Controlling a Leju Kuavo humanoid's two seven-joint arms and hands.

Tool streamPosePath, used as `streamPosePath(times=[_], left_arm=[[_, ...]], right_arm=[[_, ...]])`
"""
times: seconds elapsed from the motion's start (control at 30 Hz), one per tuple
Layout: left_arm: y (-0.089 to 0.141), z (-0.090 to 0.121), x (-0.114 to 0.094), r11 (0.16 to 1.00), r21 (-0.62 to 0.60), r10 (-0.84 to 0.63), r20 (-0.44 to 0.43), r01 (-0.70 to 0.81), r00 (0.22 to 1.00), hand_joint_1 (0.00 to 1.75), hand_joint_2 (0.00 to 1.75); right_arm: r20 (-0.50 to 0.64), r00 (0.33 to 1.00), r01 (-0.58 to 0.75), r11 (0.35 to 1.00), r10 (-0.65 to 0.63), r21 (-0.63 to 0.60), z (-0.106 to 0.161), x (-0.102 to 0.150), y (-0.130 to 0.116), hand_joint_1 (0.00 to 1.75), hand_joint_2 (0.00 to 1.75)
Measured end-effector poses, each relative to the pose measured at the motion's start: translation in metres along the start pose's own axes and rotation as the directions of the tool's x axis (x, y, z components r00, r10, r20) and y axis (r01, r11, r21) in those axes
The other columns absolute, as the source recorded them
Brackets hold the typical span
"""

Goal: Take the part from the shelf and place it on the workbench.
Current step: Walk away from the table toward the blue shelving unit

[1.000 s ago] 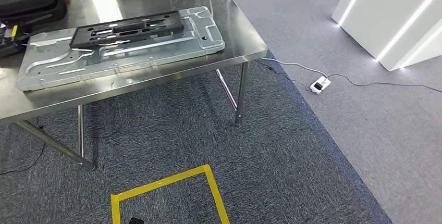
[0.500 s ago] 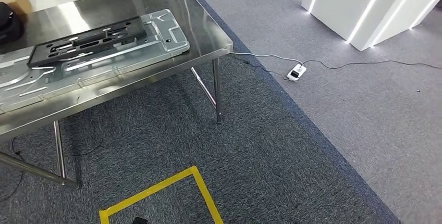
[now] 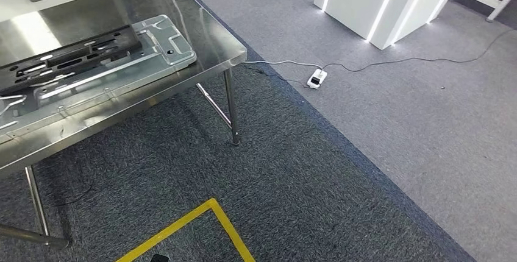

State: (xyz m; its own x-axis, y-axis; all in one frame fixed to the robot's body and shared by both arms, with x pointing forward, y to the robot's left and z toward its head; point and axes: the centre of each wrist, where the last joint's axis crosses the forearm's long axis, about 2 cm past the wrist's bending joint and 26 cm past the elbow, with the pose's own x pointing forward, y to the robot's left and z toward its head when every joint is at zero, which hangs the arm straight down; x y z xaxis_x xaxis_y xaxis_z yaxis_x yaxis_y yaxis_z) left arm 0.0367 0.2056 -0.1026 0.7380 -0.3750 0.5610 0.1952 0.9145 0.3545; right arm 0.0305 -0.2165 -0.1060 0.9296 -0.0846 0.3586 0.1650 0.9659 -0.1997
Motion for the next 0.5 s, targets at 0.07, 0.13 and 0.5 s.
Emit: streamPosePath(times=[0.07, 0.13, 0.5], left_arm=[[-0.0001, 0.0004, -0.0008, 1.0, -0.002, 0.003, 0.0, -0.003, 1.0, 0.0, 0.0], [0.0001, 0.0, -0.0003, 1.0, -0.003, 0.007, 0.003, -0.007, 1.0, 0.0, 0.0], [0.0011, -0.0011, 0.0005, 1.0, -0.003, 0.023, 0.006, -0.023, 1.0, 0.0, 0.0]], right_arm=[[0.004, 1.0, -0.005, 1.0, 0.004, 0.008, -0.0006, 0.0013, -0.0004, 0.0, 0.0], [0.006, 1.0, -0.009, 1.0, 0.009, 0.013, -0.0011, 0.0013, -0.0015, 0.0, 0.0], [0.005, 1.0, -0.009, 1.0, 0.009, 0.024, -0.0027, 0.0044, -0.0029, 0.0, 0.0]])
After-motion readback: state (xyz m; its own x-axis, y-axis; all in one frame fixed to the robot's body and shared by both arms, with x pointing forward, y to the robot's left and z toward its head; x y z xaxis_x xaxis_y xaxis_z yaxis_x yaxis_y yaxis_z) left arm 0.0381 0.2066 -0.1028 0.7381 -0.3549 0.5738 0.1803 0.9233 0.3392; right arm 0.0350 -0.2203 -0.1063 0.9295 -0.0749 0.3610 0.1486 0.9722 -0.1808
